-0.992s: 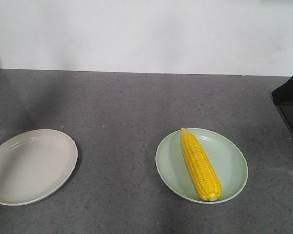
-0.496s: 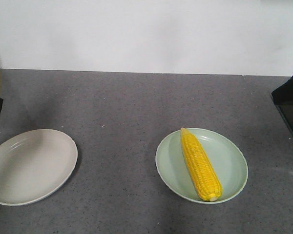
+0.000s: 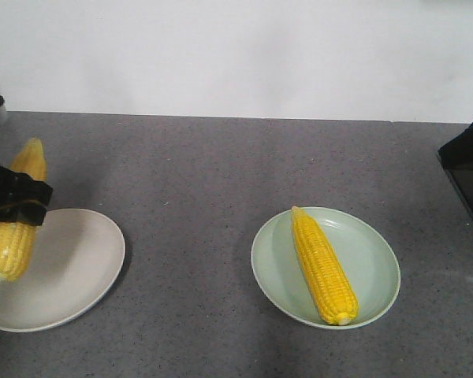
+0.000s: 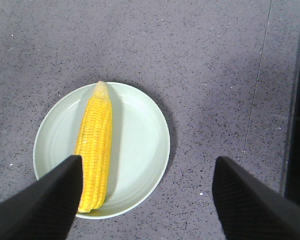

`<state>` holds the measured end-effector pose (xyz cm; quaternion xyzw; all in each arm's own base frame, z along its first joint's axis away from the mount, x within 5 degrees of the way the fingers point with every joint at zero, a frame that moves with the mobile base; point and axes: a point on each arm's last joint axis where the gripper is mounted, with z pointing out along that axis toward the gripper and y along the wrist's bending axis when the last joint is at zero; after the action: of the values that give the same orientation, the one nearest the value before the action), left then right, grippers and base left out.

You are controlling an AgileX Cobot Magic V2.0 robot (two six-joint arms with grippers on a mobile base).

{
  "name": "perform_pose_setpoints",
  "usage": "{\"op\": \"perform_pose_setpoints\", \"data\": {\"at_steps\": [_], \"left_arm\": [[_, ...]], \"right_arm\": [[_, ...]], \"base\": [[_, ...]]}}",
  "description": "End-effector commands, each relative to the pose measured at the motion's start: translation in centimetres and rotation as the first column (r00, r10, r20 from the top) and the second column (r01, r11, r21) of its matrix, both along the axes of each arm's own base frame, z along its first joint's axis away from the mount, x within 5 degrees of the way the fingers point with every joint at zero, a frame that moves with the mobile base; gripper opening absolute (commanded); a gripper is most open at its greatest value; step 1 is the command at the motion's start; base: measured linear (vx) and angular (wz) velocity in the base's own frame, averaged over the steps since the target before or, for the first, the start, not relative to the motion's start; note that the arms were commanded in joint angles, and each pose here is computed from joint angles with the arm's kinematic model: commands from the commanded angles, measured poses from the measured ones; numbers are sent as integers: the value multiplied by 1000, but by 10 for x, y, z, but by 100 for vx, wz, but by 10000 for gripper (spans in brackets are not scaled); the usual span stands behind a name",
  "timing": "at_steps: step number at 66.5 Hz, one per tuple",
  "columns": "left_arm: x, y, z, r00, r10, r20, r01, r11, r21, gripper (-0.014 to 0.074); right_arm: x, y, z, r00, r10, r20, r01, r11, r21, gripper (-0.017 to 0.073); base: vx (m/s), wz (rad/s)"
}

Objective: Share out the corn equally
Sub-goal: 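Lower the left gripper's corn cob onto the white plate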

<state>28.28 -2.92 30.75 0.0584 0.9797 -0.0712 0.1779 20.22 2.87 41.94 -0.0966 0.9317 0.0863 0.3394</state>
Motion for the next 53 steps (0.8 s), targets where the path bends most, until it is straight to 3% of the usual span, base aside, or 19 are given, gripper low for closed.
{"op": "perform_pose_setpoints", "data": {"at_steps": [1, 18, 32, 43, 53], "left_arm": [[4, -5, 5, 1000, -4, 24, 5, 1000, -29, 20], [14, -7, -18, 996, -9, -85, 7, 1000, -30, 24], [18, -7, -23, 995, -9, -96, 7, 1000, -21, 57], [20, -7, -25, 995, -7, -95, 6, 1000, -20, 153], [20, -6, -26, 996, -8, -93, 7, 1000, -14, 307]], "right_arm": [[-2, -1, 14, 996, -12, 93, 11, 1000, 13, 528], [-1, -1, 14, 995, -13, 95, 11, 1000, 13, 528], [-1, -1, 14, 995, -13, 98, 12, 1000, 14, 528], [-1, -1, 15, 995, -14, 100, 12, 1000, 14, 528], [-1, -1, 15, 995, -14, 100, 12, 1000, 14, 528]], "base": [[0, 0], [0, 0], [0, 0], [0, 0], [0, 0]]}}
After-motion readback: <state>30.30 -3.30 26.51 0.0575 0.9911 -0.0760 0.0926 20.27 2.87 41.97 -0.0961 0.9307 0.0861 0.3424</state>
